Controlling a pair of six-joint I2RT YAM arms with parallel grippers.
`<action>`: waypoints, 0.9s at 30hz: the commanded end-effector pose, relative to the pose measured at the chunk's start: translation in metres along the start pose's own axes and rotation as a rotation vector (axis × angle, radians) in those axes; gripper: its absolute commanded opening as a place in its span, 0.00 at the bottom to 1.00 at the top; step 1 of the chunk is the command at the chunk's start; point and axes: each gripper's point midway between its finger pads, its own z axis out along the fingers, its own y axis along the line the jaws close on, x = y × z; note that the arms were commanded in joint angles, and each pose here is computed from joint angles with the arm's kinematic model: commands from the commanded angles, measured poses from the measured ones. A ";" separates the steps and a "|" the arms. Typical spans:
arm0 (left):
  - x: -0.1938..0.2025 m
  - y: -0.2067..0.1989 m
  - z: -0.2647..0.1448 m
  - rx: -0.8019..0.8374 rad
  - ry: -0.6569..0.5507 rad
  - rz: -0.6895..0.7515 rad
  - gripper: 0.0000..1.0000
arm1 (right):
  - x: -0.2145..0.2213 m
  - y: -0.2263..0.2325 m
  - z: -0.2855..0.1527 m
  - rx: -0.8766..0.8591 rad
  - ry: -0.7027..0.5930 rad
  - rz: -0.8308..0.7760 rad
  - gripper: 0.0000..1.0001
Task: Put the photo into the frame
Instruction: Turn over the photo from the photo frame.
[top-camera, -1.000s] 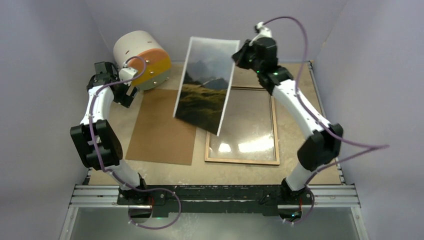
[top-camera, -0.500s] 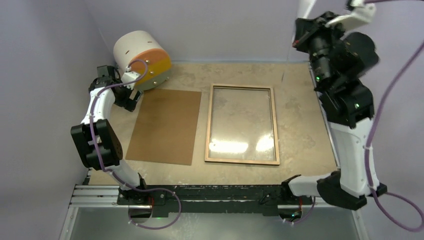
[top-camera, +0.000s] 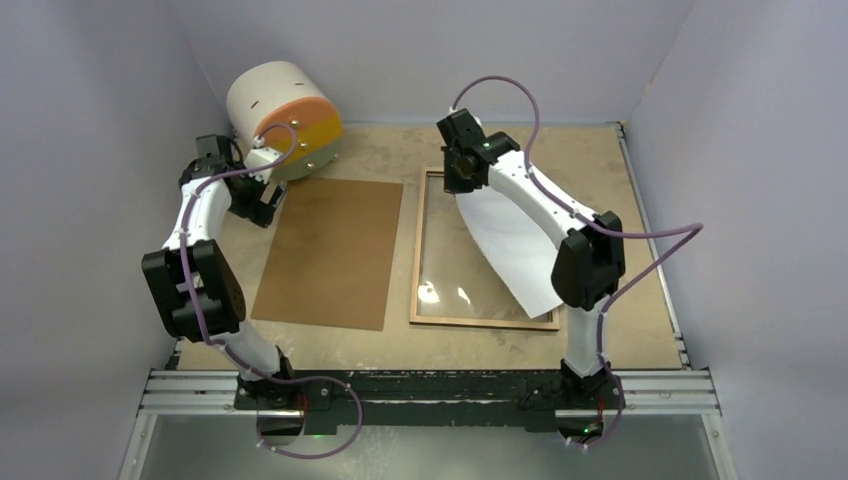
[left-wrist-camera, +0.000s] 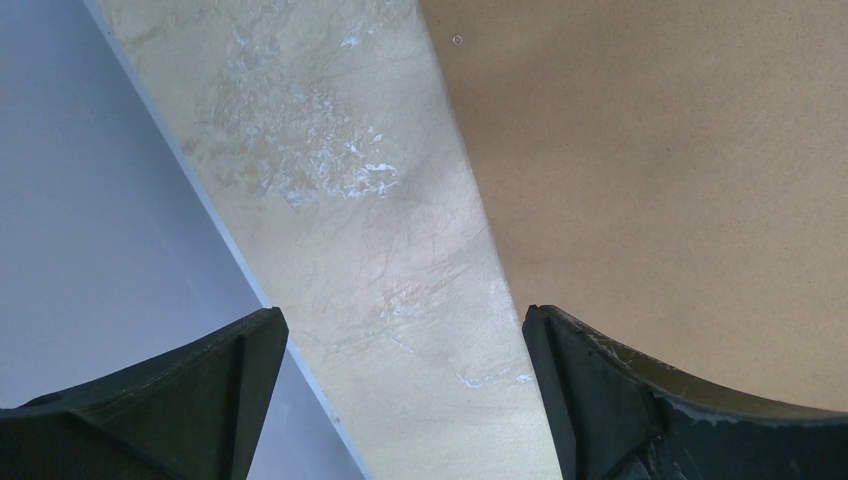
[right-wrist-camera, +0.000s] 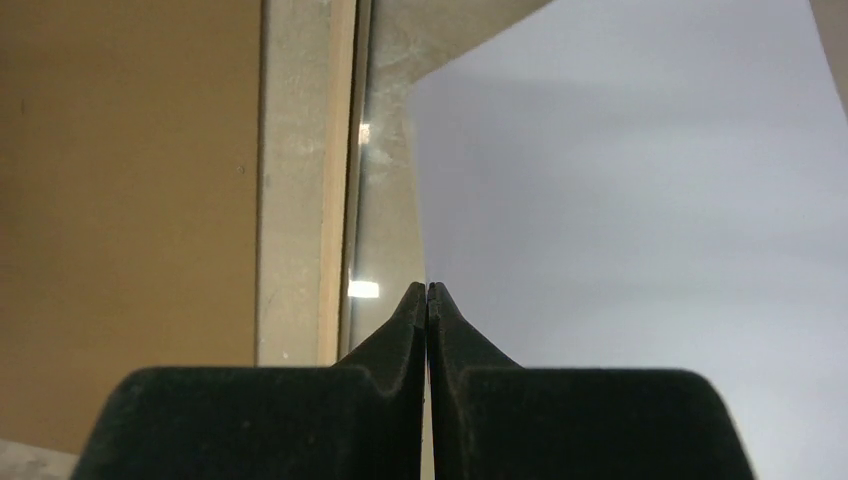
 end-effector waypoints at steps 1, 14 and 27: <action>-0.010 -0.002 -0.018 -0.018 -0.050 0.032 0.97 | -0.032 0.019 -0.026 -0.029 -0.023 0.231 0.00; -0.006 0.002 -0.018 -0.037 -0.027 0.053 0.97 | -0.035 0.000 0.008 0.103 -0.161 0.629 0.00; -0.004 -0.001 -0.012 -0.022 -0.020 0.048 0.97 | -0.052 -0.010 0.015 0.165 -0.285 0.852 0.00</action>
